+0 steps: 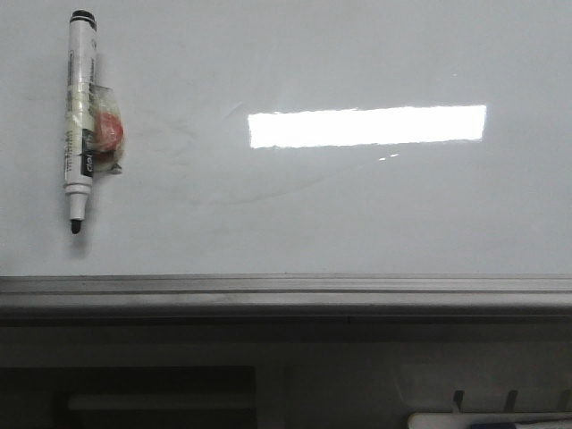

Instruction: Write number 3 on whiteboard

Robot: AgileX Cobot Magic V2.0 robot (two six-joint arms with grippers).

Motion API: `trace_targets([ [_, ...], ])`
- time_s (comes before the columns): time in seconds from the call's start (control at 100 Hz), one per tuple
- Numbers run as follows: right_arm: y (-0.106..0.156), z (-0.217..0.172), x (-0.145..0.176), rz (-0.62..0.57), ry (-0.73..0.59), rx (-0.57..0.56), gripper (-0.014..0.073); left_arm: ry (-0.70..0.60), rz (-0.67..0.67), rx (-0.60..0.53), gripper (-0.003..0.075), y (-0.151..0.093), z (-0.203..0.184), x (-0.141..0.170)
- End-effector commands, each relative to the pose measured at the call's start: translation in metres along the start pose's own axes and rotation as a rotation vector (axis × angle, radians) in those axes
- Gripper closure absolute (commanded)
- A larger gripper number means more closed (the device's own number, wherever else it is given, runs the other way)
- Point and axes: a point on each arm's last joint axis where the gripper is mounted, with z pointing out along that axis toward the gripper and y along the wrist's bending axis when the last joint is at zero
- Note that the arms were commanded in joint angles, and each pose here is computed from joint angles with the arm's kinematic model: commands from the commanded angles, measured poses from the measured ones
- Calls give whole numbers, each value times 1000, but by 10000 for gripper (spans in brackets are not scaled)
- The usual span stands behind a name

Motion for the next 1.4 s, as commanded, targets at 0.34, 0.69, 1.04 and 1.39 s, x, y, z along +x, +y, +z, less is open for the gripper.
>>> trace_targets([
  [0.34,2,-3,-20,3,-112,-2,644,-70,-93,106,298,-31,55,-26],
  [0.69,2,-3,-20,3,-116,-2,644,7,-210,53,299,-30,71,-16],
  [1.04,2,-3,-20,3,-116,-2,644,55,-224,35,355,-30,78,-8],
  [1.39,2,-3,-20,3,-118,-2,644,70,-237,26,741,-30,79,-6],
])
